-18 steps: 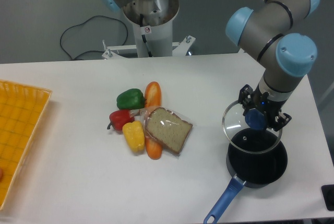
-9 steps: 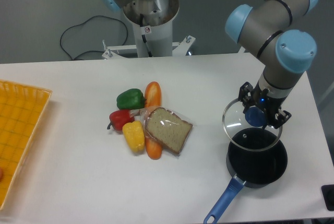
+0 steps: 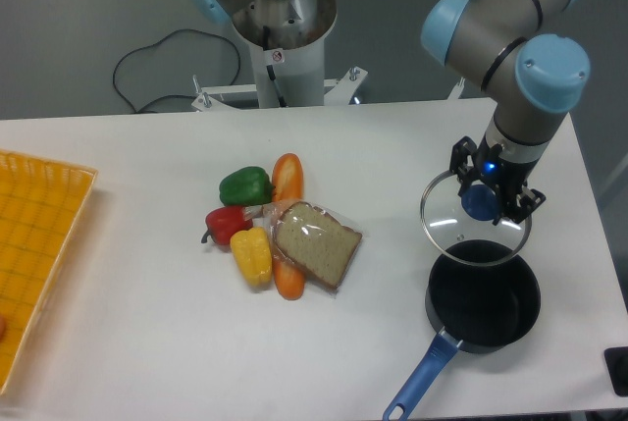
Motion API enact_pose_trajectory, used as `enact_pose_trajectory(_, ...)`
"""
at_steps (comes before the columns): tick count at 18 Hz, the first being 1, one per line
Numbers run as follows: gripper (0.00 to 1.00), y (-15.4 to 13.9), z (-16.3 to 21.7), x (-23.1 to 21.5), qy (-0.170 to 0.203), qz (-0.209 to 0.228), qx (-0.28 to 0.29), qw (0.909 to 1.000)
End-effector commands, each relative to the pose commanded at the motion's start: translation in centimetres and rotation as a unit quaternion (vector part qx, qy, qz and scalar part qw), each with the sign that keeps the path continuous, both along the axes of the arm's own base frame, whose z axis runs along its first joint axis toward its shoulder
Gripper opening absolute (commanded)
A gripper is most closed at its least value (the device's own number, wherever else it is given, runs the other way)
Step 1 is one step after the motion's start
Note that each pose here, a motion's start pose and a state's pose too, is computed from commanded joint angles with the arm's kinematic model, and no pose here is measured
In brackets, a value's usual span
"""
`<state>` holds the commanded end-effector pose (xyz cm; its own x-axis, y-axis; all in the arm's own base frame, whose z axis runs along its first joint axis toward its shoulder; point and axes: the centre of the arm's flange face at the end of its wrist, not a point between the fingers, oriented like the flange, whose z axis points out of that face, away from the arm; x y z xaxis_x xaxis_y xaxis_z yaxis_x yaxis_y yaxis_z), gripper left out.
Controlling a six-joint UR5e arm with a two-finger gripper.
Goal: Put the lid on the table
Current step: 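Carry the held glass lid away from the saucepan over the table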
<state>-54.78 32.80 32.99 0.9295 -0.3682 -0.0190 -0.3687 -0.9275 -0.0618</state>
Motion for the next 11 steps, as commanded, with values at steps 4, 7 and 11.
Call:
enact_pose_trajectory(4, 0.57, -2.7, -0.4, -0.3, 0.002, -0.015, 0.000, 0.9999)
enact_pose_trajectory(7, 0.57, -4.0, -0.9, -0.4, -0.003, -0.028, -0.001, 0.9996)
enact_pose_trajectory(11, 0.57, -5.6, -1.4, -0.5, -0.007, -0.034, -0.001, 0.9994)
